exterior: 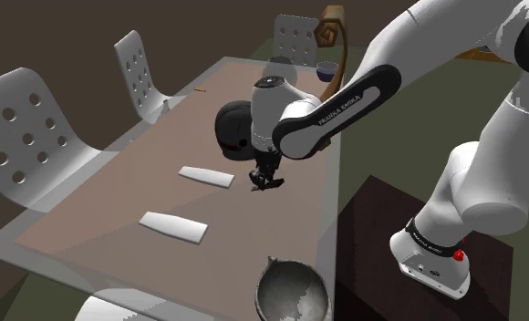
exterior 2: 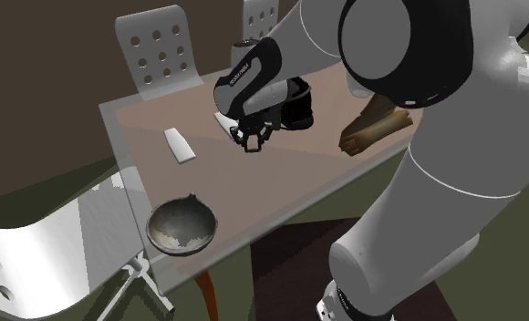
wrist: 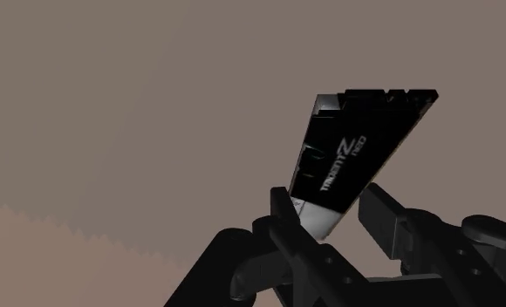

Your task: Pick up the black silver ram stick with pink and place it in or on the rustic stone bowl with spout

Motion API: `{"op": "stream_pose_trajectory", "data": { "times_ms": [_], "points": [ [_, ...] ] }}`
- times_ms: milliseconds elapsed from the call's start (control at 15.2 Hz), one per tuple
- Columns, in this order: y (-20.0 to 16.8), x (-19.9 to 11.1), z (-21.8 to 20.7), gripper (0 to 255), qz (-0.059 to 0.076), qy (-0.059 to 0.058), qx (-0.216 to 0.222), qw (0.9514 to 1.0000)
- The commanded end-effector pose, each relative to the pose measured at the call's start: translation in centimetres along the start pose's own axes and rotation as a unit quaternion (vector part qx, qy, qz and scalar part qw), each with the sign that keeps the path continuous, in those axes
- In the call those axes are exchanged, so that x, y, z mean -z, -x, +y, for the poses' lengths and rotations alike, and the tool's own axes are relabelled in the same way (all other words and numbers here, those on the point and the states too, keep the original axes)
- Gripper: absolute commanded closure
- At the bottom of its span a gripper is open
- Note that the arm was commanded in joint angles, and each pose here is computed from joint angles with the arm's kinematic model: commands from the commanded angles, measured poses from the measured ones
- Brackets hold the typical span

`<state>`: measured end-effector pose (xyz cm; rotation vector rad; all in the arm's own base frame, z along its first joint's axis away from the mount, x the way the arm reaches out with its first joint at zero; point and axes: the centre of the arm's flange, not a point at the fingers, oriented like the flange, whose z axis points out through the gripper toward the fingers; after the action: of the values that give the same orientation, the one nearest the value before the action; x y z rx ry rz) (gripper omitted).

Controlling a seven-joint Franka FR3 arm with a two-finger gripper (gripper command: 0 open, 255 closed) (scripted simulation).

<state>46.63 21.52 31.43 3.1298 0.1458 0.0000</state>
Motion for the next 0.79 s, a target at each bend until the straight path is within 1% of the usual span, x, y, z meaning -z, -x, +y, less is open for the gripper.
{"op": "stream_pose_trajectory", "data": {
  "times_ms": [0, 726],
  "points": [
    [0.1, 1.1, 0.0, 255, 0.000, 0.000, 0.000, 1.0000],
    [0.1, 6.9, 0.1, 255, 0.000, 0.000, 0.000, 1.0000]
  ]
}}
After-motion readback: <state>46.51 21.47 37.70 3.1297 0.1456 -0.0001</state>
